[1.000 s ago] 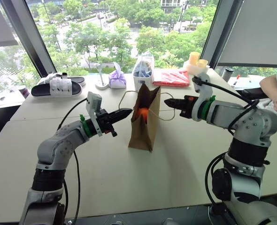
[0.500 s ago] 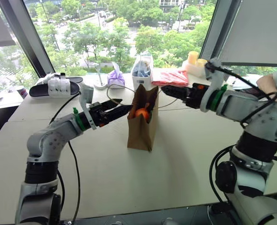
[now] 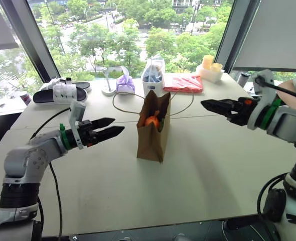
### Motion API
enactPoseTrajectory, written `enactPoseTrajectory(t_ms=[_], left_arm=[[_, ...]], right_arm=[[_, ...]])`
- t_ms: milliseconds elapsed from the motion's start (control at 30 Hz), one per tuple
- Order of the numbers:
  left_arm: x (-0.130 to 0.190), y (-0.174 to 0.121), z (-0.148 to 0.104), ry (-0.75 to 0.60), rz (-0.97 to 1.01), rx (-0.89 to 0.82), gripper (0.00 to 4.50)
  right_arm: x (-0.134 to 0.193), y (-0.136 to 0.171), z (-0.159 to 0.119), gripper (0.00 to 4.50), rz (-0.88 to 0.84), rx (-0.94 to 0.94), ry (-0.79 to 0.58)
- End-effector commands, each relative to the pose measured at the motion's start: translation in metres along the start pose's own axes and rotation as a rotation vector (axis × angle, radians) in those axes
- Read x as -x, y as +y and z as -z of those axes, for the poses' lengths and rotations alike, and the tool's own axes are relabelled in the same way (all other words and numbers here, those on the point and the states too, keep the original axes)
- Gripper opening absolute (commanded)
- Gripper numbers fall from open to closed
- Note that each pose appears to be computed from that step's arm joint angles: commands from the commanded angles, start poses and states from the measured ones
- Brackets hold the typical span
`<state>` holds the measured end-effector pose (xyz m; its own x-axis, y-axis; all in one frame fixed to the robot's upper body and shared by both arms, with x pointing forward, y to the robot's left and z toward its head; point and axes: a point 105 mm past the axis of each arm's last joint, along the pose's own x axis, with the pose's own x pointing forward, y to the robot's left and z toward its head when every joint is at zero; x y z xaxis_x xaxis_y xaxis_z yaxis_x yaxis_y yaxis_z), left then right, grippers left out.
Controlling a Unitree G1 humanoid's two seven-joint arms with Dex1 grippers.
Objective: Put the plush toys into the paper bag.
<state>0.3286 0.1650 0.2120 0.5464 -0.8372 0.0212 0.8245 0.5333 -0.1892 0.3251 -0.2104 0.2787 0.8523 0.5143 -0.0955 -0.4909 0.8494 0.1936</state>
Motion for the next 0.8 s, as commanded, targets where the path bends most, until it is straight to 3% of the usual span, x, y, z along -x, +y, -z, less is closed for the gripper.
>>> enactPoseTrajectory(t_ms=[33, 233, 300, 333, 567, 700, 800], left_arm=[[-0.008, -0.007, 0.004, -0.003, 0.036, -0.042, 4.44], [-0.038, -0.028, 0.013, -0.005, 0.113, -0.103, 4.44], [-0.050, -0.037, 0.015, 0.001, 0.146, -0.129, 4.50], [-0.053, -0.039, 0.016, 0.006, 0.156, -0.135, 4.50], [-0.050, -0.051, 0.025, 0.056, 0.171, -0.179, 4.50], [-0.052, -0.062, 0.019, 0.046, 0.199, -0.189, 4.50], [-0.055, -0.058, 0.028, 0.081, 0.172, -0.230, 4.50]], right_arm=[[-0.004, -0.007, 0.017, 4.50, 0.051, 0.138, 0.033], [-0.042, 0.002, 0.057, 4.50, -0.063, 0.197, 0.070], [-0.061, 0.002, 0.071, 3.99, -0.085, 0.205, 0.087], [-0.066, 0.002, 0.074, 3.69, -0.089, 0.207, 0.089], [-0.081, 0.048, 0.078, 0.10, -0.276, 0.250, 0.061], [-0.083, 0.077, 0.071, 0.03, -0.358, 0.249, 0.037], [-0.087, 0.098, 0.079, 0.03, -0.417, 0.258, 0.054]])
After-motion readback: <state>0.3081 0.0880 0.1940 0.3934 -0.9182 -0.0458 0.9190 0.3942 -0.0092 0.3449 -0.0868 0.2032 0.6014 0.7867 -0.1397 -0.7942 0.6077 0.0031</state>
